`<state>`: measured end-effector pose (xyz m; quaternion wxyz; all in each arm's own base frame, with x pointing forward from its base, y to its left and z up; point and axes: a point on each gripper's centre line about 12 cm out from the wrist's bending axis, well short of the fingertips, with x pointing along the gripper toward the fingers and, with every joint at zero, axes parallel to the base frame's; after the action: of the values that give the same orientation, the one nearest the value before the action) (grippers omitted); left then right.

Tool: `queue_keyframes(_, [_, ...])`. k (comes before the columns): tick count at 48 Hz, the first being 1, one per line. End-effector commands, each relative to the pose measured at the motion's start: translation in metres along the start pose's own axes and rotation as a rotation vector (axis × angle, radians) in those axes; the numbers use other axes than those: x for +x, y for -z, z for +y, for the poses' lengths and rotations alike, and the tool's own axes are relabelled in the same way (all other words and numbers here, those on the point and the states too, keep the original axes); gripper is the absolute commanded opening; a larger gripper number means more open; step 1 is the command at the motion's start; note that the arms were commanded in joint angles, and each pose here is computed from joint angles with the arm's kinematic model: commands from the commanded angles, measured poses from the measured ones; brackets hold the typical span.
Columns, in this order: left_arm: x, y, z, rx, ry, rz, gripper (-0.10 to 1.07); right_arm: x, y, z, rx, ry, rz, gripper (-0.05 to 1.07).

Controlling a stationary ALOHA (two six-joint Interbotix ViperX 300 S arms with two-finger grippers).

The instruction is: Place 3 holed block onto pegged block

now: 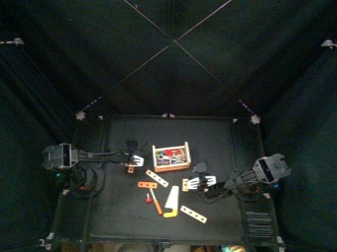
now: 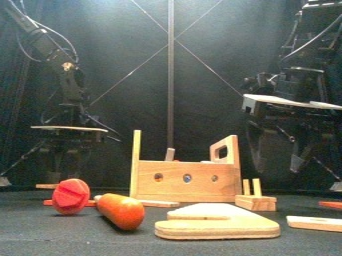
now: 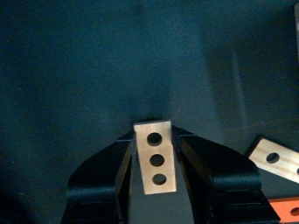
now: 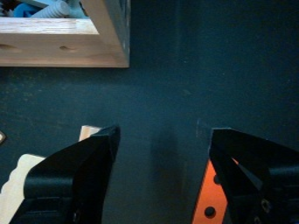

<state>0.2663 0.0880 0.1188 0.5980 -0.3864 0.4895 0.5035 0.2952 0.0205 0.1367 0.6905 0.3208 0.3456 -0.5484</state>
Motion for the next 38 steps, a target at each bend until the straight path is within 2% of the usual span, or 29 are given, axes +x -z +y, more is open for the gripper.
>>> queue_keyframes(1, [-0.010,-0.005,-0.003,0.011,0.028,-0.033,0.55,-0.010,-0.005,0.003,0.015,-0.035,0.003,1.00])
queue_keyframes(6, [-0.022,-0.006,-0.009,0.040,0.069,-0.068,0.55,-0.011,-0.005,0.002,0.015,-0.041,0.003,1.00])
queue_keyframes(17, [-0.064,-0.005,-0.022,0.210,0.227,-0.236,0.55,-0.016,-0.009,-0.007,0.028,-0.050,0.005,1.00])
queue_keyframes(24, [-0.089,0.004,-0.033,0.330,0.385,-0.342,0.55,-0.020,-0.013,-0.016,0.036,-0.062,0.007,1.00])
queue_keyframes(27, [-0.097,0.008,-0.042,0.383,0.475,-0.381,0.55,-0.021,-0.014,-0.020,0.038,-0.067,0.007,1.00])
queue_keyframes(34, [-0.103,0.019,-0.060,0.454,0.669,-0.403,0.55,-0.023,-0.014,-0.031,0.060,-0.063,0.024,1.00])
queue_keyframes(38, [-0.109,0.025,-0.073,0.476,0.805,-0.398,0.55,-0.023,-0.013,-0.035,0.071,-0.056,0.040,1.00])
